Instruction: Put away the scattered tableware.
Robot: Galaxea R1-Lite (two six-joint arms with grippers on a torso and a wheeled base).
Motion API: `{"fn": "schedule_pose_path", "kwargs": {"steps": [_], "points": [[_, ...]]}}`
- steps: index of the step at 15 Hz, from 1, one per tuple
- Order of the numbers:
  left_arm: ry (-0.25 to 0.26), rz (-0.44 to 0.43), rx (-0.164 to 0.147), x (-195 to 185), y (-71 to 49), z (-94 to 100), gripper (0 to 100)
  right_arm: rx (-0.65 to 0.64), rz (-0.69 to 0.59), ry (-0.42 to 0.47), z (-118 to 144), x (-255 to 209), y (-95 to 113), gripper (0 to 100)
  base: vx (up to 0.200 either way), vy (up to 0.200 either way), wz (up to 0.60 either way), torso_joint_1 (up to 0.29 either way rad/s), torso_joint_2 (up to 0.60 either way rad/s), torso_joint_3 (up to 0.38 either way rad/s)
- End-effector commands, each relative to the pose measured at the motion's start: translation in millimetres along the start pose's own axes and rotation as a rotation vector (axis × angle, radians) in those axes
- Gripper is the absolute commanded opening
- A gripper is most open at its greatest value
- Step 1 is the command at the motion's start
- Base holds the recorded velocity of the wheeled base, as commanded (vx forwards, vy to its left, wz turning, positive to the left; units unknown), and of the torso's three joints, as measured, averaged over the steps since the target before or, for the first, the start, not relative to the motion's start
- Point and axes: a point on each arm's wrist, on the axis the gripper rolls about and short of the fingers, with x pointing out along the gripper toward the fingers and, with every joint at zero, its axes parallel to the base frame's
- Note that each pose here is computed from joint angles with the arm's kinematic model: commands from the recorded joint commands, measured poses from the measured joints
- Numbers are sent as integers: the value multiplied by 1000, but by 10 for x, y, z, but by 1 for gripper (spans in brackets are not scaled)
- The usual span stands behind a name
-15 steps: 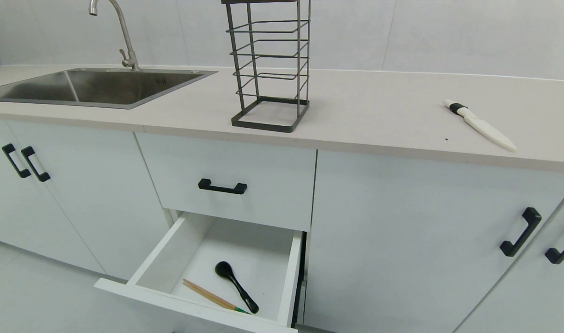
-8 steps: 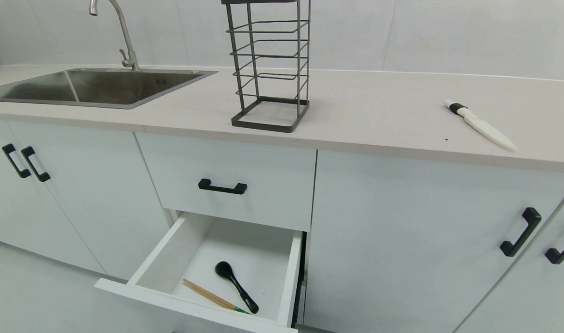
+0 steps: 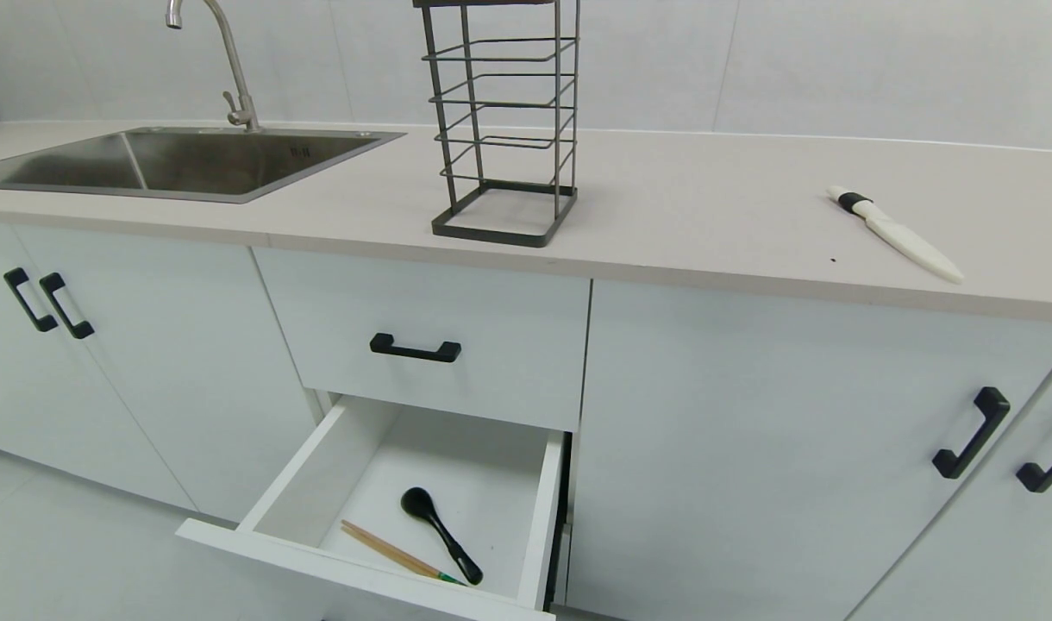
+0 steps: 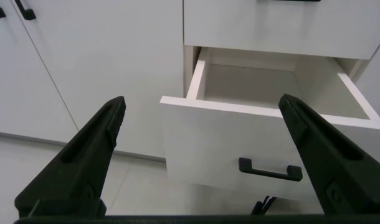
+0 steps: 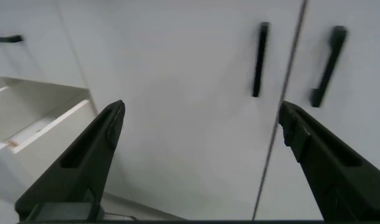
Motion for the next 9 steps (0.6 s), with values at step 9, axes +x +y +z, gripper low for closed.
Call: {"fn": "schedule_pose_path", "kwargs": {"steps": [9], "points": [[-378, -5, 69, -144, -13, 543, 100, -49, -119, 68, -65, -4, -30, 100, 0, 0, 0, 0, 0, 0]]}}
